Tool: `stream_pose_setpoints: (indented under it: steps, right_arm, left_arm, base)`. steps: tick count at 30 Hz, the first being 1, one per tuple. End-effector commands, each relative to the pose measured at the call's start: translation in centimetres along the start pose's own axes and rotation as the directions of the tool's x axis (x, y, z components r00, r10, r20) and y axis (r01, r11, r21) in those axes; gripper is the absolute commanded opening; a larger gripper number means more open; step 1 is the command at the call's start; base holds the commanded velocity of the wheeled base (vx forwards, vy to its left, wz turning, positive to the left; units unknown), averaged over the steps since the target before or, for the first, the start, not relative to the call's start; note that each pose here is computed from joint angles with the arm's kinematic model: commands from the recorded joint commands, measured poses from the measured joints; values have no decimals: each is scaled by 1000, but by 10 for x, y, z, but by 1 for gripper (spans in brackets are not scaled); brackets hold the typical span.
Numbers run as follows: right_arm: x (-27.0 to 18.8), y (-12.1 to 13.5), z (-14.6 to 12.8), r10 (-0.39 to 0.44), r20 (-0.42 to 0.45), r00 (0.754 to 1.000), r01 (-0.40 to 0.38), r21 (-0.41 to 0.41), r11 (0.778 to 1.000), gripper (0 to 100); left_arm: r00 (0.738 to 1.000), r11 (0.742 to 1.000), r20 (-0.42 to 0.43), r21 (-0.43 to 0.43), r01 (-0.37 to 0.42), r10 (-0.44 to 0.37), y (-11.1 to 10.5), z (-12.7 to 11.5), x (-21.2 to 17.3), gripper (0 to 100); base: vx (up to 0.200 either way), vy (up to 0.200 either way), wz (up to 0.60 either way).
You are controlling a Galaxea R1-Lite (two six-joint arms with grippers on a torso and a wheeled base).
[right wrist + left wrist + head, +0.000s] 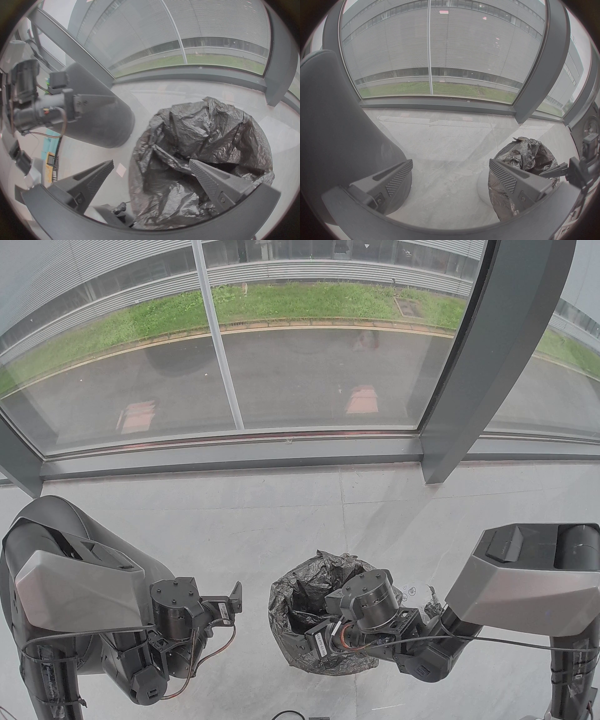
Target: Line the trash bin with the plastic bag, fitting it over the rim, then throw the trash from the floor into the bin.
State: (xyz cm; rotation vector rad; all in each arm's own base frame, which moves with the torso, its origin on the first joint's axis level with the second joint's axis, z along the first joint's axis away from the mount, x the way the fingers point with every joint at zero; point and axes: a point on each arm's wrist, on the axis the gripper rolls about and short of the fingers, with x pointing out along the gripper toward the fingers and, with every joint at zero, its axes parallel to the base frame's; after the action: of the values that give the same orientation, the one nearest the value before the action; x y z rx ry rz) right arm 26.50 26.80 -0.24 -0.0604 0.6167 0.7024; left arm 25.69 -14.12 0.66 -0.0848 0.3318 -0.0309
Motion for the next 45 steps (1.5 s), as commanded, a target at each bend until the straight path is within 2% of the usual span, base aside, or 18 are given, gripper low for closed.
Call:
stream_pose_setpoints:
  steps: [1,3,13,20,24,27,45]
  right_arm:
    - [25,-8,-5,-72,-31,997,72,-13,997,100]
    - [38,-13,5,-129,3,992,129,-6,992,100]
    - [38,-12,32,-198,79,977,198,10,980,100]
    - [17,-18,30,-213,67,975,212,30,977,100]
    - [14,-22,36,-250,100,963,245,62,968,100]
    - [17,-26,38,-272,112,956,265,72,961,100]
    - [50,-30,27,-277,100,956,272,60,960,100]
  left_arm:
    - [1000,1000,-2,0,-2,2,0,-1,1,100]
    - [1000,1000,-2,0,-2,2,0,-1,1,100]
    - [1000,1000,-10,4,-4,4,1,-4,2,100]
    - [1000,1000,-10,4,-4,4,1,-4,2,100]
    - [1000,1000,-14,6,-4,4,0,-5,2,100]
    - [1000,1000,-14,6,-4,4,0,-5,2,100]
    - [1000,1000,-21,10,-6,6,0,-8,3,100]
  base:
    - [0,0,0]
    - [0,0,0]
    - [0,0,0]
    - [0,0,0]
    - [0,0,0]
    - [0,0,0]
    - [0,0,0]
